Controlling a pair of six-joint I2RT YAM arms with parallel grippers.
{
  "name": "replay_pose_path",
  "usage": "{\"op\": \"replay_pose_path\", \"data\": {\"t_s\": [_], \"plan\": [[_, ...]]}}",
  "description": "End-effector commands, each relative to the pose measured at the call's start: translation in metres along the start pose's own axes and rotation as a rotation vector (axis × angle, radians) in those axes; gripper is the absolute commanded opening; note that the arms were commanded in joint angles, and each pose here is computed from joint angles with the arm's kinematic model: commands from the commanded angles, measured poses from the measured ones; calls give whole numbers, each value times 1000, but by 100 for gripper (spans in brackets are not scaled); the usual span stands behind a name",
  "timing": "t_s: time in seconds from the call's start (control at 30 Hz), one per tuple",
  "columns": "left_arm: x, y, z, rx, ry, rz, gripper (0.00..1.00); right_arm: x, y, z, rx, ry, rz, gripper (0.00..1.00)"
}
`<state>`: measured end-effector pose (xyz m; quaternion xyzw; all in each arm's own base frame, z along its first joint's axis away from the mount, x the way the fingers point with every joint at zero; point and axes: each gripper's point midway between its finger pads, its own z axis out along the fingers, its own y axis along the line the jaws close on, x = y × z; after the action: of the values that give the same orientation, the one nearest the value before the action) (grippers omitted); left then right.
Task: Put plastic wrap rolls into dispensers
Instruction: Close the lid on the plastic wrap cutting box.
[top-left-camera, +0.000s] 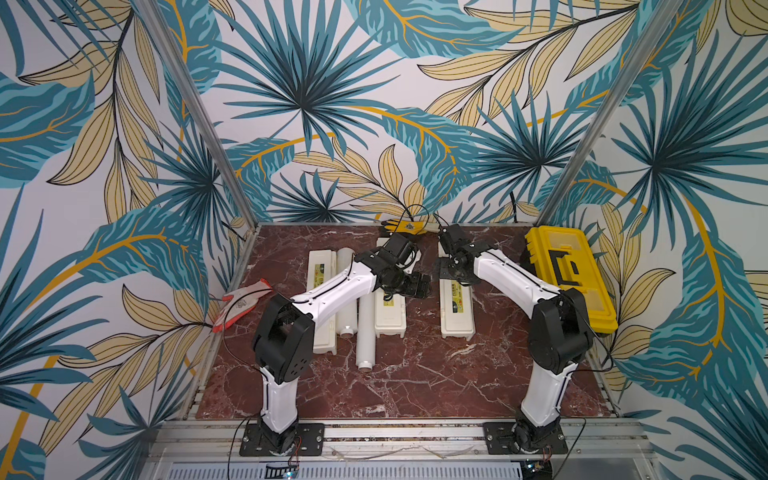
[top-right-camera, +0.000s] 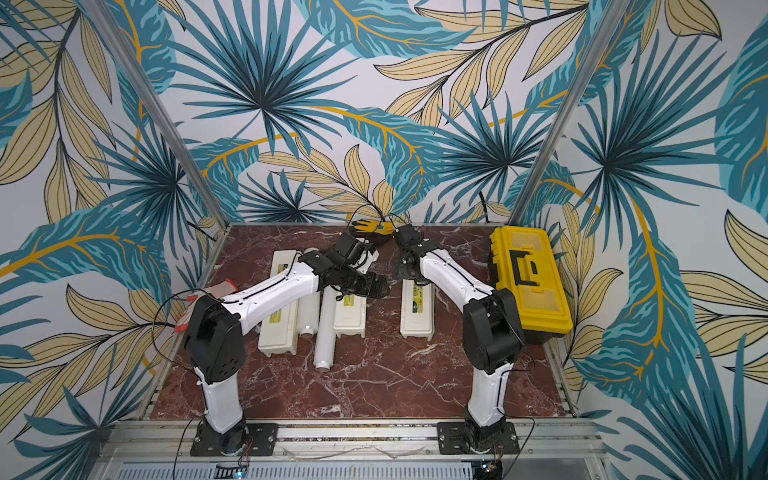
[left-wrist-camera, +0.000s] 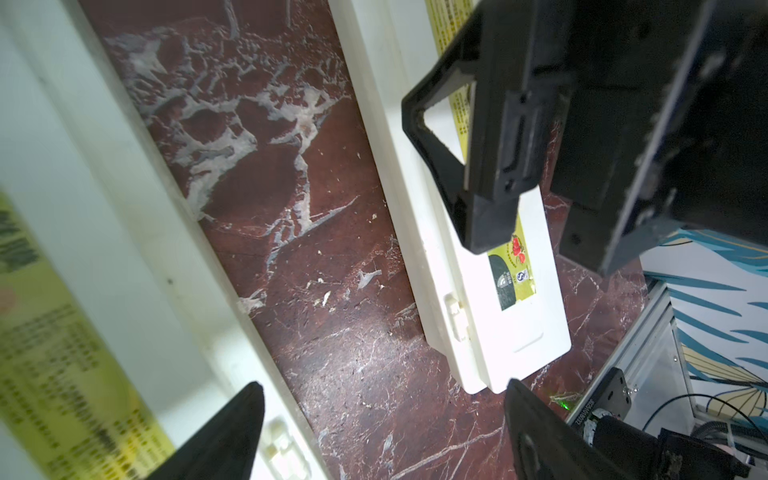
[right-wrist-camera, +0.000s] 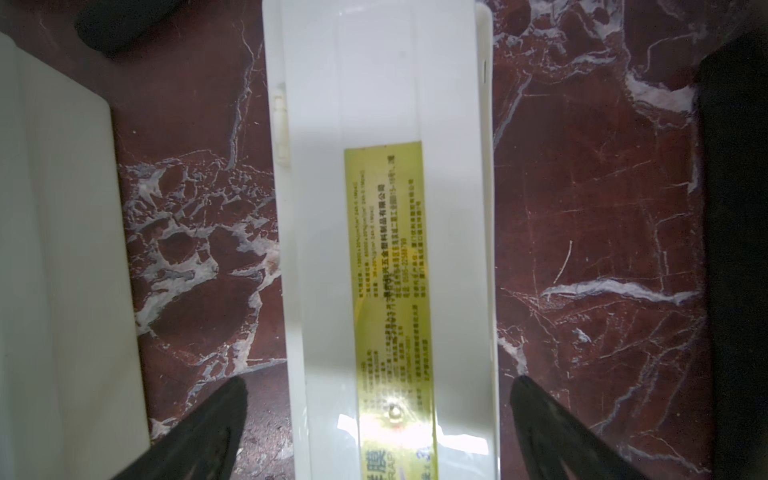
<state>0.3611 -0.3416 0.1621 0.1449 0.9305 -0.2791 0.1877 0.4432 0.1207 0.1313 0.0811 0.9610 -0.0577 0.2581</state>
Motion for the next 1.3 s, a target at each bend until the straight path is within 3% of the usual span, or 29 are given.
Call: {"op": "replay_pose_path", "data": {"t_s": [0.0, 0.57, 1.0, 1.27], "plan": [[-12, 5, -11, -14, -72, -6, 91, 8, -4, 11, 68, 43, -43, 99], [-6, 28, -13, -59, -81, -52, 92, 18, -11, 28, 199, 105, -100, 99], [-6, 29, -10, -49, -72, -56, 92, 27, -7, 34, 183, 149, -88, 99], [-4, 31, -10, -52, -71, -61, 92, 19, -4, 20, 142, 116, -69, 88]]}}
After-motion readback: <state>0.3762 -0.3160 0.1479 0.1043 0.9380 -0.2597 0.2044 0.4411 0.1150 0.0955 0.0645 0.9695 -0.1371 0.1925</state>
